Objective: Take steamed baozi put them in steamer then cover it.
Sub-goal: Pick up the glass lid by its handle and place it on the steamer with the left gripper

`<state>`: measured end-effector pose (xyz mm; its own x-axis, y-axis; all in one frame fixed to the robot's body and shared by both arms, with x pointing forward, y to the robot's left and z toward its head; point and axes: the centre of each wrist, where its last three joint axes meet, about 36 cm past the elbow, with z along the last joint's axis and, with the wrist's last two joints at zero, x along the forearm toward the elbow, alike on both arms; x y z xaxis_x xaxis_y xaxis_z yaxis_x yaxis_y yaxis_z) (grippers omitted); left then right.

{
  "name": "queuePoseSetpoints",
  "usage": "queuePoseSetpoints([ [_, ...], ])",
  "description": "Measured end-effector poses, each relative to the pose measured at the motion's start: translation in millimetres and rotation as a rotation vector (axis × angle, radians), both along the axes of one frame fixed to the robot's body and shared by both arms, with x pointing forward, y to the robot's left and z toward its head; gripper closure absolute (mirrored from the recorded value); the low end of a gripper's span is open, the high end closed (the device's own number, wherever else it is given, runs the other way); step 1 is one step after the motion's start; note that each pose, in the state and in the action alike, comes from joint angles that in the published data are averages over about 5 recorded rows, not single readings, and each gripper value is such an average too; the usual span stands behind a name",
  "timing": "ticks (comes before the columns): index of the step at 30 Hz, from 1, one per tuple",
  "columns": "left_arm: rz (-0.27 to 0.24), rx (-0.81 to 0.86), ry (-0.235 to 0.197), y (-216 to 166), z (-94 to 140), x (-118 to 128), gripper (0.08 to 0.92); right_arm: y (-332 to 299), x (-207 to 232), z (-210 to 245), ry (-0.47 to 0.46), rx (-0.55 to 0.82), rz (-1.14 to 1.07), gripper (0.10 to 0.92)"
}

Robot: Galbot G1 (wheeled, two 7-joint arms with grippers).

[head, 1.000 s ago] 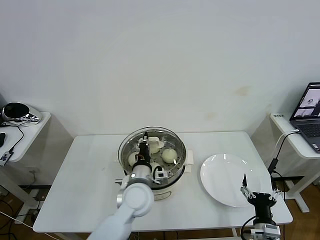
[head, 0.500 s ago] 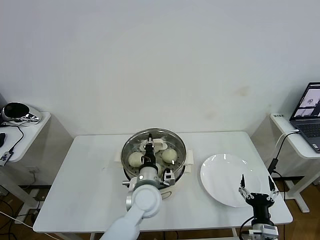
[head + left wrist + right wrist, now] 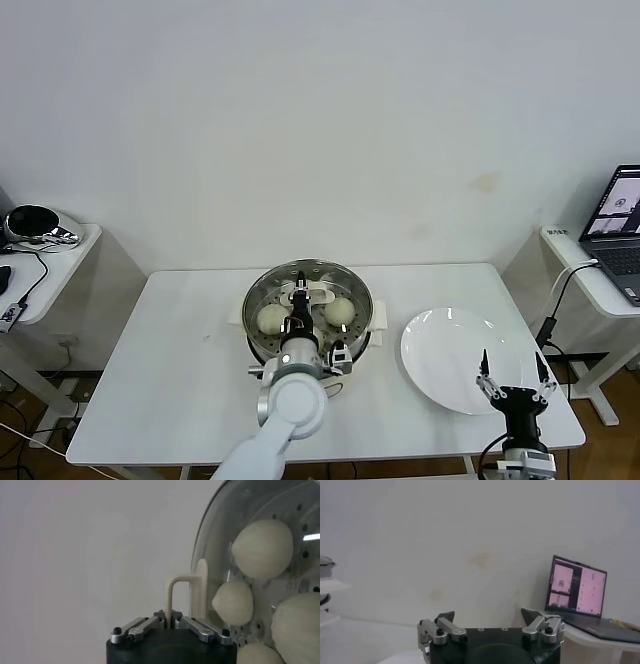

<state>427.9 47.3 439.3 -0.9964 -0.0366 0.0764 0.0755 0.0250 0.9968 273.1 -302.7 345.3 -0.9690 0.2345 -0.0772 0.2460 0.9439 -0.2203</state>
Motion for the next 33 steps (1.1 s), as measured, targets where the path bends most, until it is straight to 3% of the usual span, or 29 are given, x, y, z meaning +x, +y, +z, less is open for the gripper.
queuePoseSetpoints([
  [18, -0.002, -0.011, 0.003, -9.6, -5.3, 4.2, 0.857, 0.2, -1.1, -1.8, -0.001, -0.001, 0.004, 0.200],
  [21, -0.010, -0.007, 0.003, -10.0, -6.0, 2.7, 0.809, 0.7, -1.0, -2.1, -0.001, 0.000, 0.005, 0.200],
  [33, -0.047, -0.018, -0.019, -3.6, -0.4, -20.5, 0.467, 3.9, -4.0, -3.1, 0.006, -0.003, 0.008, 0.200],
])
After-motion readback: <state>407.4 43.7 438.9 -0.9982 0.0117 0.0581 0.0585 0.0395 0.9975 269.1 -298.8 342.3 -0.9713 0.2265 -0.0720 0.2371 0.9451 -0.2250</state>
